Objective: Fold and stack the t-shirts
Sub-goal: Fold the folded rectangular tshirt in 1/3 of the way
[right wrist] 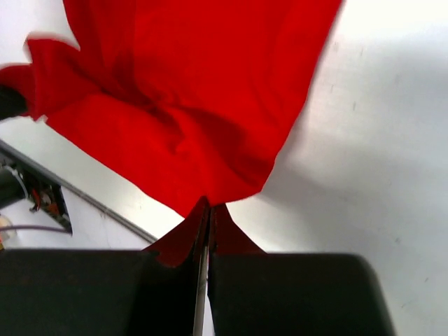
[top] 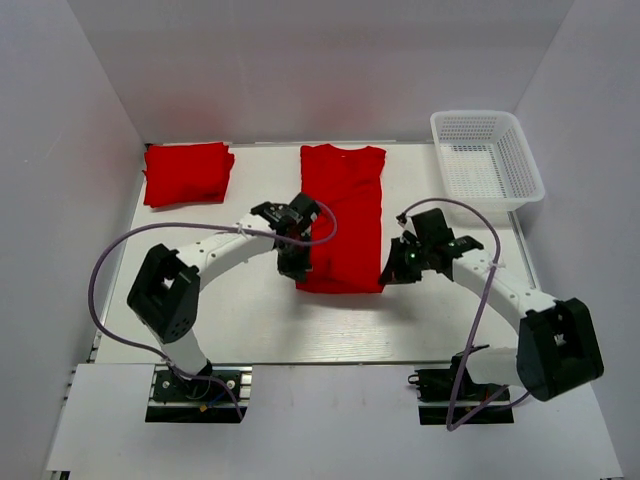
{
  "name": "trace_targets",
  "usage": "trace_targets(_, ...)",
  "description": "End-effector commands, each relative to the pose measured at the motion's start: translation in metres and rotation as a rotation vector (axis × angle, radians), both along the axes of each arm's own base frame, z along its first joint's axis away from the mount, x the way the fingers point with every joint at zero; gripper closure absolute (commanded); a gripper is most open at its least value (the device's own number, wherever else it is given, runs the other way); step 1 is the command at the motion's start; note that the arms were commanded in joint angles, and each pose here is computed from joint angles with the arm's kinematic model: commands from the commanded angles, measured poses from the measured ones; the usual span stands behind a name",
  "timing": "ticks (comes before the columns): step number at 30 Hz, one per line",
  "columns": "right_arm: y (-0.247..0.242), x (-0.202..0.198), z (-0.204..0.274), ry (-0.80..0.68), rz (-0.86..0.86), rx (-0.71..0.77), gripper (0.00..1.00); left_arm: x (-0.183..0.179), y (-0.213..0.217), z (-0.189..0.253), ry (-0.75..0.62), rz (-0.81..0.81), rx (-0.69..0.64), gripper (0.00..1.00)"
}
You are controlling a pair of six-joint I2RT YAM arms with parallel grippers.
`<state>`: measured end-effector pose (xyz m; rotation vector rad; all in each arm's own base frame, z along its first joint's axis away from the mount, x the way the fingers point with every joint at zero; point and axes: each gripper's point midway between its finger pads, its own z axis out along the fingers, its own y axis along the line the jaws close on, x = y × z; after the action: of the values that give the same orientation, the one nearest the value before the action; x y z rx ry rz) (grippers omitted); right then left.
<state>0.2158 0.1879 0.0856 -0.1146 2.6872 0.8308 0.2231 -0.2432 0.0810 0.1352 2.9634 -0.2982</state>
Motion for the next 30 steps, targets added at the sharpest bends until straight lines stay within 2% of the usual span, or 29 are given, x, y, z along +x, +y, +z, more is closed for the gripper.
trace_targets(1,0.002,0.033,0.015,-0.093,-0.004,-0.028,1.0,0.053,-0.005,0.034,-0.165,0.042,-0.04,1.0)
trace_targets(5,0.006,0.058,0.021,-0.118,-0.018,-0.047,1.0,0.092,-0.009,0.044,-0.213,0.063,-0.069,1.0)
trace_targets(8,0.012,0.081,0.026,-0.128,-0.02,-0.051,1.0,0.113,-0.001,0.038,-0.192,0.074,-0.035,1.0)
trace_targets(16,0.012,0.127,0.028,-0.153,-0.058,-0.07,1.0,0.178,0.007,0.045,-0.27,0.106,-0.04,1.0)
trace_targets(30,0.01,0.183,0.025,-0.152,-0.081,-0.069,1.0,0.212,0.009,0.027,-0.265,0.099,-0.095,1.0)
